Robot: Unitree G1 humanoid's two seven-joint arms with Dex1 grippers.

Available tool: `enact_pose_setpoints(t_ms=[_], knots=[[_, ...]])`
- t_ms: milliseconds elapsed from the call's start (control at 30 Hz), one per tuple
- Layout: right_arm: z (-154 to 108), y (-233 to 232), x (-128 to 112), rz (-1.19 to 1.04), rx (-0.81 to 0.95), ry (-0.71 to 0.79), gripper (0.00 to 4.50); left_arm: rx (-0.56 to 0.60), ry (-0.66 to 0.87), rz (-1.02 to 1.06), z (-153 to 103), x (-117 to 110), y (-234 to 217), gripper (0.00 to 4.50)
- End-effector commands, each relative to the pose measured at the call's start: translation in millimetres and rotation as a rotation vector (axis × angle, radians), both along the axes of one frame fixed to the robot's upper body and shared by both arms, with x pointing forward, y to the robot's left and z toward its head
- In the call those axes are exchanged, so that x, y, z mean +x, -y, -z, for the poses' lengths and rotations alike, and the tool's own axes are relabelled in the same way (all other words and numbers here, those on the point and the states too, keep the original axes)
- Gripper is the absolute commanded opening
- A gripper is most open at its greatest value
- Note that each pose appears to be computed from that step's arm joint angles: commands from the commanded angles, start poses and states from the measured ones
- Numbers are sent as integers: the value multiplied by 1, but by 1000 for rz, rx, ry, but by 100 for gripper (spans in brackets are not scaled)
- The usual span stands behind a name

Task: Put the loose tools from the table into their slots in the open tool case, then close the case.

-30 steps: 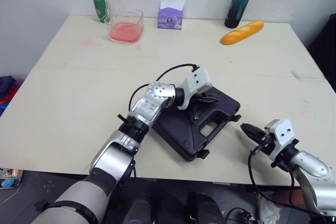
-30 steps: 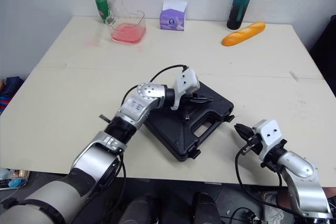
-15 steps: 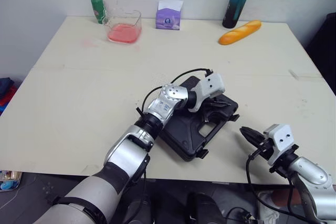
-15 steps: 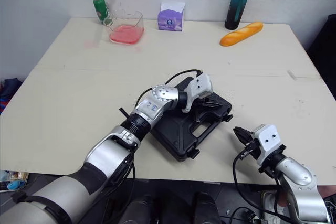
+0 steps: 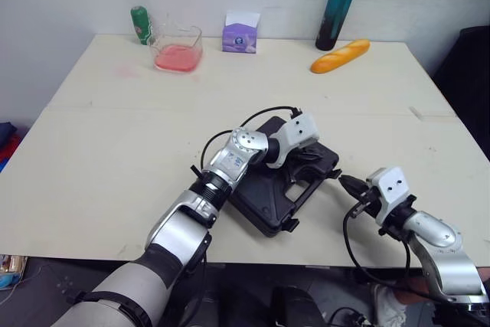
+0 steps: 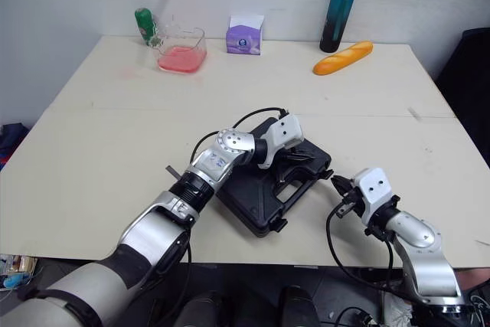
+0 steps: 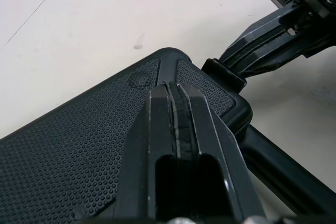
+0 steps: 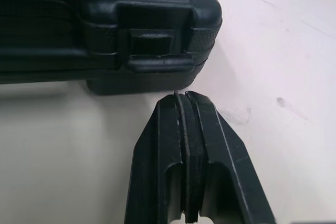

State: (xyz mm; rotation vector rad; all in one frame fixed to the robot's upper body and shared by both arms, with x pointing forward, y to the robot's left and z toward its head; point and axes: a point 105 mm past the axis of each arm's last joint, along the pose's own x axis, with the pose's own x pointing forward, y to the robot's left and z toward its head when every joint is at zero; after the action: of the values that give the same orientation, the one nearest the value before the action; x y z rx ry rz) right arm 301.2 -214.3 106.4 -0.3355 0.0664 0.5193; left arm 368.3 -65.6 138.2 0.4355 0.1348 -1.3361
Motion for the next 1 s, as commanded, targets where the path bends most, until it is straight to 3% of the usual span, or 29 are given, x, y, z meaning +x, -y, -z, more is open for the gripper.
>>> enact_pose_setpoints(t_ms=[33,1000], knots=[[-14,-12,1,-51,28,36,0,223,-158,-116,71,2,-39,8],[-22,-26,11,-134,3,57,0,314,-201,-86,94,-11,-48,8]])
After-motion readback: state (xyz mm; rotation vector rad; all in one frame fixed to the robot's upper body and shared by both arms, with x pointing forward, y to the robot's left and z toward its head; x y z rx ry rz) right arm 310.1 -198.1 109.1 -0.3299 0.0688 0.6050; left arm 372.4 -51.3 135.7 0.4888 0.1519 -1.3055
